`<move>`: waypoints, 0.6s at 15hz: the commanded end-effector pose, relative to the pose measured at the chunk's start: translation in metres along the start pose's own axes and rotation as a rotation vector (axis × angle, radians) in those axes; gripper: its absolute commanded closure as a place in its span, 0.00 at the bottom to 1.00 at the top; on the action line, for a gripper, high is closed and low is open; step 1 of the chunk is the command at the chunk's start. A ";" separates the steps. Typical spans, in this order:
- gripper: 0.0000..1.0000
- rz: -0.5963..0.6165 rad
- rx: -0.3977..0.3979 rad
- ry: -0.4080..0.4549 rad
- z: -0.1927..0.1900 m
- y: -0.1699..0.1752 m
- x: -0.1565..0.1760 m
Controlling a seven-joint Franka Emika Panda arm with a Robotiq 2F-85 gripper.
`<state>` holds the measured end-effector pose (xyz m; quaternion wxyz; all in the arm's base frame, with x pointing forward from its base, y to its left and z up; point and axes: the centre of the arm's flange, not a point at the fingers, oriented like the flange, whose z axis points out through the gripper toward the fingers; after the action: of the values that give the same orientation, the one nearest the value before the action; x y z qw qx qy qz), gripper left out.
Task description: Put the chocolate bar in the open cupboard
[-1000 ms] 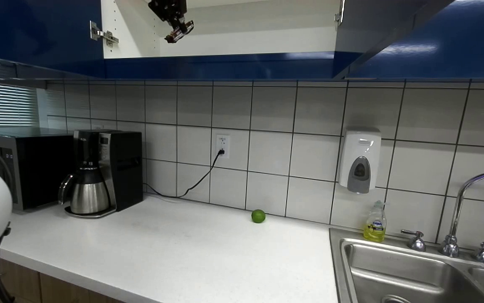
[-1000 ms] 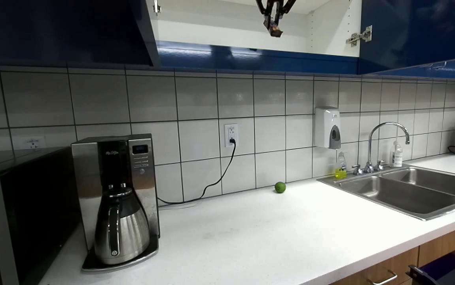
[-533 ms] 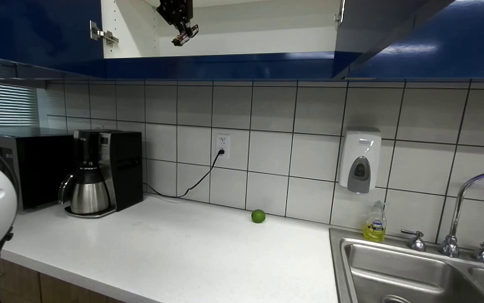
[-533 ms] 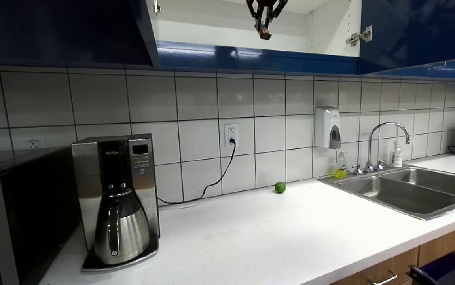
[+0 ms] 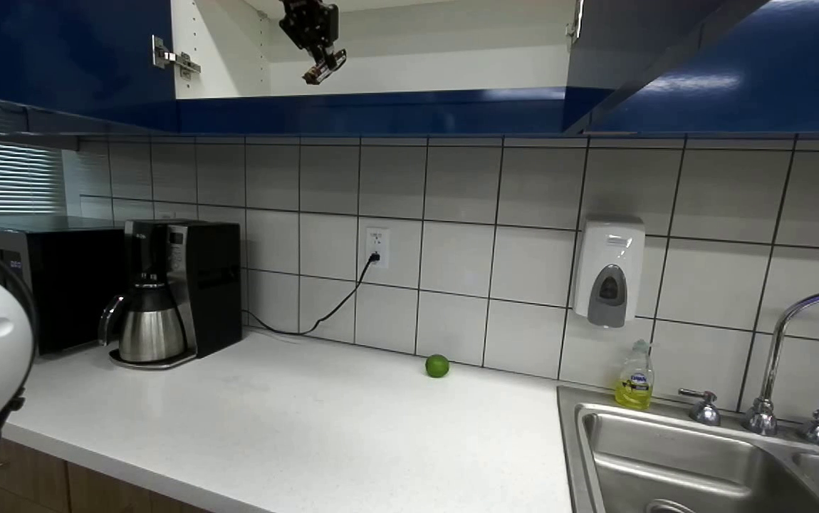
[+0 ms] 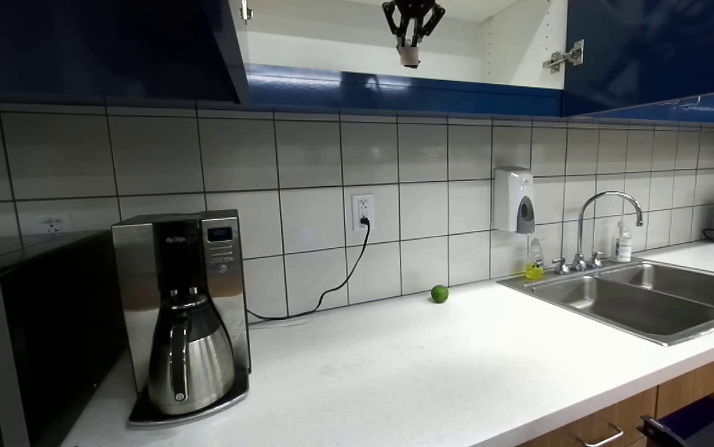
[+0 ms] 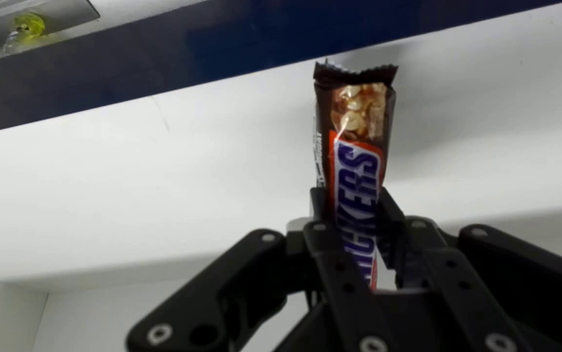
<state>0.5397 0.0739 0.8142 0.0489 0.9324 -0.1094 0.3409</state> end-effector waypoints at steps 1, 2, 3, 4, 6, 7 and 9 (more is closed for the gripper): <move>0.94 0.036 -0.010 0.001 0.004 0.000 0.021; 0.94 0.041 -0.008 0.000 0.007 0.000 0.024; 0.94 0.047 -0.007 0.000 0.010 0.000 0.026; 0.94 0.049 -0.004 -0.004 0.014 -0.001 0.029; 0.94 0.054 -0.003 -0.008 0.021 -0.001 0.032; 0.94 0.056 -0.002 -0.009 0.023 -0.001 0.034; 0.94 0.063 -0.004 -0.013 0.028 -0.001 0.037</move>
<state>0.5718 0.0639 0.8041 0.0405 0.9325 -0.1242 0.3368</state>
